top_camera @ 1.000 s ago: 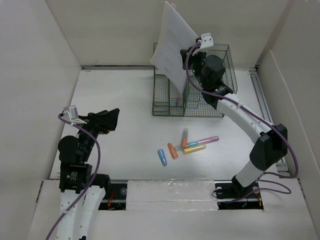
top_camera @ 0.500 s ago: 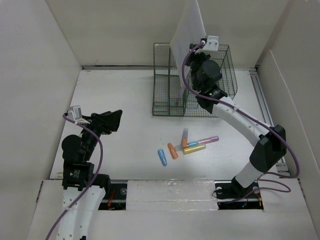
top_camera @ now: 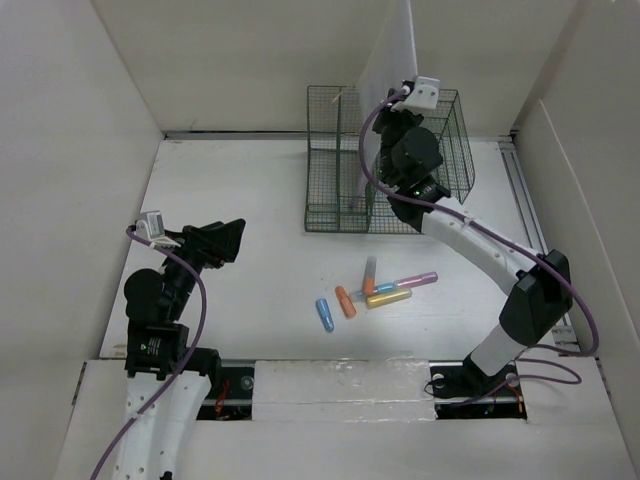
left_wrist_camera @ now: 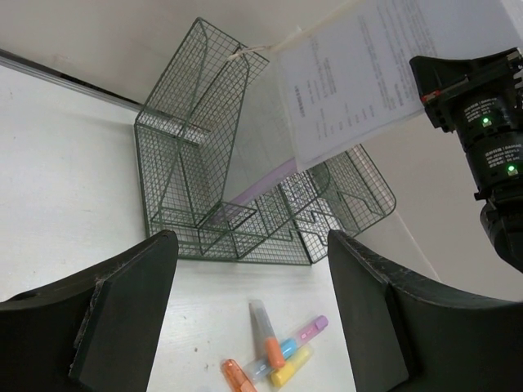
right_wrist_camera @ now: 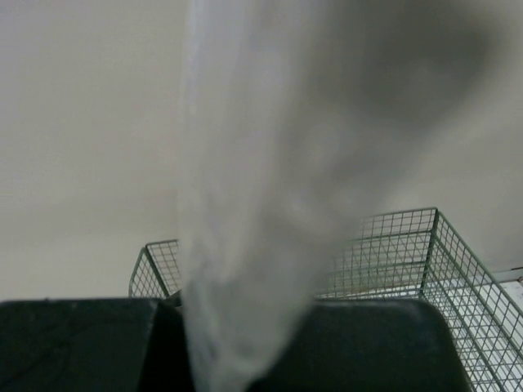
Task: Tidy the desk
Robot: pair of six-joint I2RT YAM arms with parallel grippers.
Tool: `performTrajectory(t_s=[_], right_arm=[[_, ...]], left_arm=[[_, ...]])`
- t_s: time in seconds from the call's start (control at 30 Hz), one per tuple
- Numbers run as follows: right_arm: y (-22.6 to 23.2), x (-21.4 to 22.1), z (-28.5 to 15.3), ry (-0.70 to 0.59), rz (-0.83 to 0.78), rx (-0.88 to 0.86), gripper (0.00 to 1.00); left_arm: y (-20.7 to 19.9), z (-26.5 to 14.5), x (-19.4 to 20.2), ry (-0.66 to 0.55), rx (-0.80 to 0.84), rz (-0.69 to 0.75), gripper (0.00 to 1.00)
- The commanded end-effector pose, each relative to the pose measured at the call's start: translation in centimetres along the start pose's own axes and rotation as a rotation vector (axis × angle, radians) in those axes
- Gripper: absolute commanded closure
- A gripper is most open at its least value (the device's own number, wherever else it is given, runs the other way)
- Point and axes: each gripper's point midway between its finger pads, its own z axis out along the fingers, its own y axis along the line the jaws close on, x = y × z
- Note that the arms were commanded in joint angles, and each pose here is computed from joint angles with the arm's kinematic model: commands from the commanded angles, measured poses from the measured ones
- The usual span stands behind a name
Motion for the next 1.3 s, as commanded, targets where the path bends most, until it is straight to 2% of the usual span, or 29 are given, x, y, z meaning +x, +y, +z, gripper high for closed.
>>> performTrajectory(t_s=[0.0,0.27,0.4,0.53,0.77,1.07,1.27], right_arm=[[1.3,-2.2,-0.9,-0.072,0.052,-0.036,1.00],[2.3,-0.4,-0.6,-0.043,0.013,-0.003,1.00],[2.1,-3.6,-0.5,-0.106,0.027,-0.016,1.00],[1.7,-8.8,-0.8,-0.197,0.045,0.003,1.00],[0.5,-12.1,-1.0,-0.248,0.058,0.033,1.00],[1.0,-10.8,-0.7,-0.225,0.033,0.030,1.00],[3.0,-8.7,-0.7,-0.201,0.022,-0.013,1.00]], left_arm=[[-1.0,0.2,-0.6,-0.021,0.047,0.009,0.30],[-1.1,0.4,-0.3,-0.010,0.055,0.007,0.30],[-1.0,0.5,-0.1,-0.007,0.057,0.004,0.30],[-0.8,0.8,0.2,0.007,0.059,-0.005,0.31],[-0.9,0.9,0.6,0.019,0.070,-0.012,0.31],[-0.9,0.8,0.7,0.023,0.072,-0.016,0.31],[-0.8,0.8,0.8,0.023,0.072,-0.019,0.31]])
